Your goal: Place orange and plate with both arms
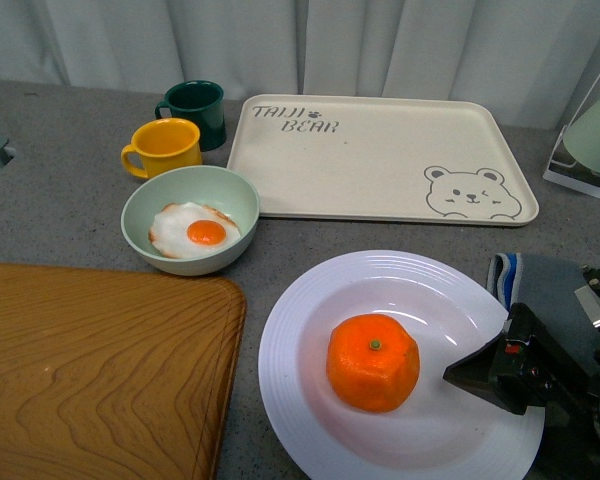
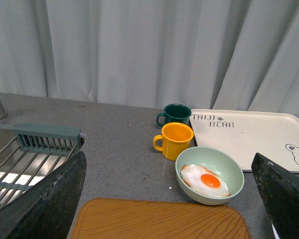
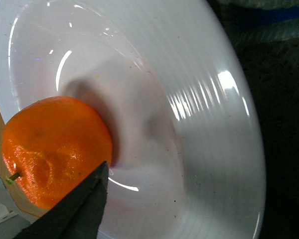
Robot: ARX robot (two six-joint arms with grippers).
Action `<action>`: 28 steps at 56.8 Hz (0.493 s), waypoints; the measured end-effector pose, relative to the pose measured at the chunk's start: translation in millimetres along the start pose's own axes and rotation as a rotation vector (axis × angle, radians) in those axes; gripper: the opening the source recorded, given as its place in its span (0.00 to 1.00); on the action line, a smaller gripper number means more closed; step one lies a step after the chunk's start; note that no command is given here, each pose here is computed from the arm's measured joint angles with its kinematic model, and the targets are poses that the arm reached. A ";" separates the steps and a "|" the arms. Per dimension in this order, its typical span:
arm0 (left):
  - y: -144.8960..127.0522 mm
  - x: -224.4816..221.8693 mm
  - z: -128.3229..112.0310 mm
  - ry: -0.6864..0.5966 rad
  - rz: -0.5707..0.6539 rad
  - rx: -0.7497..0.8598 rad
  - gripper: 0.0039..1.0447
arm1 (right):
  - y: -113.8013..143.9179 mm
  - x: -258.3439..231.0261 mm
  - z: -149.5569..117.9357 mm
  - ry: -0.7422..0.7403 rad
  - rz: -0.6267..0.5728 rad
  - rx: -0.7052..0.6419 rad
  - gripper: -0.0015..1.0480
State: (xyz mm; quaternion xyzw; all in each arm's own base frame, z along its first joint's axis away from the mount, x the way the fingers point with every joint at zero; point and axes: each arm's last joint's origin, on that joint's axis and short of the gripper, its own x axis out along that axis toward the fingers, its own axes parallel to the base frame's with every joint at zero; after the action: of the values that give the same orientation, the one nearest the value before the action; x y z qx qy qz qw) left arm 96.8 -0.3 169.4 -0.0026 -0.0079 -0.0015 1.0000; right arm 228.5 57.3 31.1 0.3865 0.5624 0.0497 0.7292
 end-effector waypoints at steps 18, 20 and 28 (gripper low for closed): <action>0.0 0.0 0.0 0.000 0.000 0.000 0.94 | -7.4 3.9 7.1 0.067 -0.048 0.112 0.16; 0.0 0.0 0.0 0.000 0.000 0.000 0.94 | -6.8 3.4 8.6 0.069 -0.043 0.112 0.14; 0.0 0.0 0.0 0.000 0.000 0.000 0.94 | -5.4 -0.1 13.7 0.074 -0.018 0.101 0.11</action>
State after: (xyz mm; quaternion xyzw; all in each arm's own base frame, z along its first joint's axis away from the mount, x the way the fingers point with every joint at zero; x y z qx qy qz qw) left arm 96.8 -0.2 169.4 -0.0026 -0.0079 -0.0014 1.0000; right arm 238.2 46.4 28.7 0.4156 0.5943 0.0288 0.6880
